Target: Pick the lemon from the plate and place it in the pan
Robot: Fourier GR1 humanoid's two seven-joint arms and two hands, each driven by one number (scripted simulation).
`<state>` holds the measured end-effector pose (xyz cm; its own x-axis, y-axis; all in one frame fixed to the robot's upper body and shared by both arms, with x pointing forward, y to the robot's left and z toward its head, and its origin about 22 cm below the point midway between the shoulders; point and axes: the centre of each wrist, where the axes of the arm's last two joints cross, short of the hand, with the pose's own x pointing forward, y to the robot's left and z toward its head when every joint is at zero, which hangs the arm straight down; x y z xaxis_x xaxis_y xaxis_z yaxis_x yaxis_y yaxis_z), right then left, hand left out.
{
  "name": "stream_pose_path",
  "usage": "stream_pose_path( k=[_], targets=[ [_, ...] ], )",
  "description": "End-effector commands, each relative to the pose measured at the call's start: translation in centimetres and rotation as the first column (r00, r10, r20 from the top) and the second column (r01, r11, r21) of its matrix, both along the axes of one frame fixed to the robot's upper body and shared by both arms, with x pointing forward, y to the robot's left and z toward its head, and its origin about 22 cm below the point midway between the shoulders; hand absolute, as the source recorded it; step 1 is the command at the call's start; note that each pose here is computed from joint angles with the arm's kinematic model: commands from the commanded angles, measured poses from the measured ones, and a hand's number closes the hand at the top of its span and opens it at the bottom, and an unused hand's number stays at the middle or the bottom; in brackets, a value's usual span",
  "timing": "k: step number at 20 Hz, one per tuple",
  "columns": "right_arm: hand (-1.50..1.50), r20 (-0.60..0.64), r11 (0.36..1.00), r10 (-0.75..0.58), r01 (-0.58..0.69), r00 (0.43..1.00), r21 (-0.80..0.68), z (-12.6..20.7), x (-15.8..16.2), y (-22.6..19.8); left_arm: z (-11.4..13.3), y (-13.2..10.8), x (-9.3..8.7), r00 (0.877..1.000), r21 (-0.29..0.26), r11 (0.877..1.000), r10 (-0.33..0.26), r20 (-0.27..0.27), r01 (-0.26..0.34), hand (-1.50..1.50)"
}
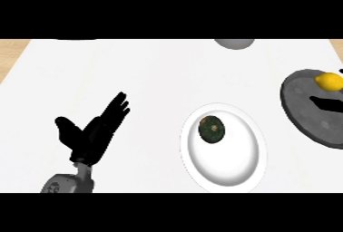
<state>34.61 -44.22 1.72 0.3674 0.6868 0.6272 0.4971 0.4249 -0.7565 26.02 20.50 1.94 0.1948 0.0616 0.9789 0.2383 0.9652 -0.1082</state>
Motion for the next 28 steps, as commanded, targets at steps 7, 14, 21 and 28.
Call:
stream_pose_path(
  k=[7,14,21,28],
  targets=[
    [-1.50,0.322,0.929,-0.007,-0.113,0.947,0.353,1.0,-1.1,-2.6,0.4,0.1,0.3,1.000,-0.014,1.000,0.020,-0.018,-0.020,0.00],
    [-1.50,0.304,0.856,0.101,-0.239,0.947,0.459,0.5,-7.1,-8.3,-1.9,1.6,-0.5,0.999,-0.007,0.999,0.044,-0.011,-0.044,0.00],
    [-1.50,0.320,0.796,0.218,-0.358,0.922,0.488,-0.8,-12.4,-11.3,0.4,1.2,-0.7,1.000,-0.002,1.000,0.016,-0.011,-0.016,0.00],
    [-1.50,0.326,0.774,0.258,-0.396,0.910,0.494,1.8,-15.4,-14.4,-0.5,1.8,-0.7,0.999,-0.009,0.999,0.036,-0.010,-0.037,0.00]
  ],
)
